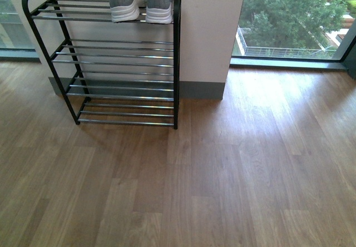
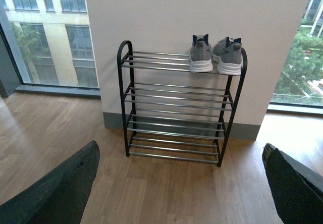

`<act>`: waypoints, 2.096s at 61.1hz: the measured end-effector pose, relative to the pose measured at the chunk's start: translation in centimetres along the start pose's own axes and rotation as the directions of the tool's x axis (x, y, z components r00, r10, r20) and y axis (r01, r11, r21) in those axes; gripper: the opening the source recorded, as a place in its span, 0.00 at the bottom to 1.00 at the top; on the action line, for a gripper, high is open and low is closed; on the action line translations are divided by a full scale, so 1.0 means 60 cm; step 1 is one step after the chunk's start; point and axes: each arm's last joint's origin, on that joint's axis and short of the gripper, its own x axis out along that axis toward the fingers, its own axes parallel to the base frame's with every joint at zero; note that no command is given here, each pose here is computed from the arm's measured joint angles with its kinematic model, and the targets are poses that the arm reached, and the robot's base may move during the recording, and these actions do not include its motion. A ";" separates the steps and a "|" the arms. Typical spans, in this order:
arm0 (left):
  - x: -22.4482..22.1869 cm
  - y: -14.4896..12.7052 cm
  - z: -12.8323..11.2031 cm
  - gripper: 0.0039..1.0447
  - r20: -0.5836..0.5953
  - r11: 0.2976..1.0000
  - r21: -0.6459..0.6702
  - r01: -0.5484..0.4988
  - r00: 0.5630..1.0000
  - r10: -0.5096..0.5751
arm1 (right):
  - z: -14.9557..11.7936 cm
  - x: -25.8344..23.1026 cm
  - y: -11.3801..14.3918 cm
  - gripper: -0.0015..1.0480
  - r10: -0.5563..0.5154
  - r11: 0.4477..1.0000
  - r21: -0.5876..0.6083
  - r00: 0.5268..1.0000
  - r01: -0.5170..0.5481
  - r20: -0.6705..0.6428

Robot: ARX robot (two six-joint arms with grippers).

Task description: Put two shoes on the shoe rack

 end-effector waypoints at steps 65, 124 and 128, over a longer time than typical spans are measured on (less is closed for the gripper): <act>0.000 0.000 0.000 0.91 0.000 1.000 0.000 0.000 1.000 0.000 | 0.000 0.000 0.000 0.91 0.000 1.000 0.000 1.000 0.000 0.000; 0.000 0.000 0.000 0.91 0.000 1.000 0.000 0.000 1.000 0.000 | 0.000 0.000 0.000 0.91 0.000 1.000 0.000 1.000 0.000 0.000; 0.000 0.000 0.000 0.91 0.000 1.000 0.000 0.000 1.000 0.000 | 0.000 0.000 0.000 0.91 0.000 1.000 0.000 1.000 0.000 0.000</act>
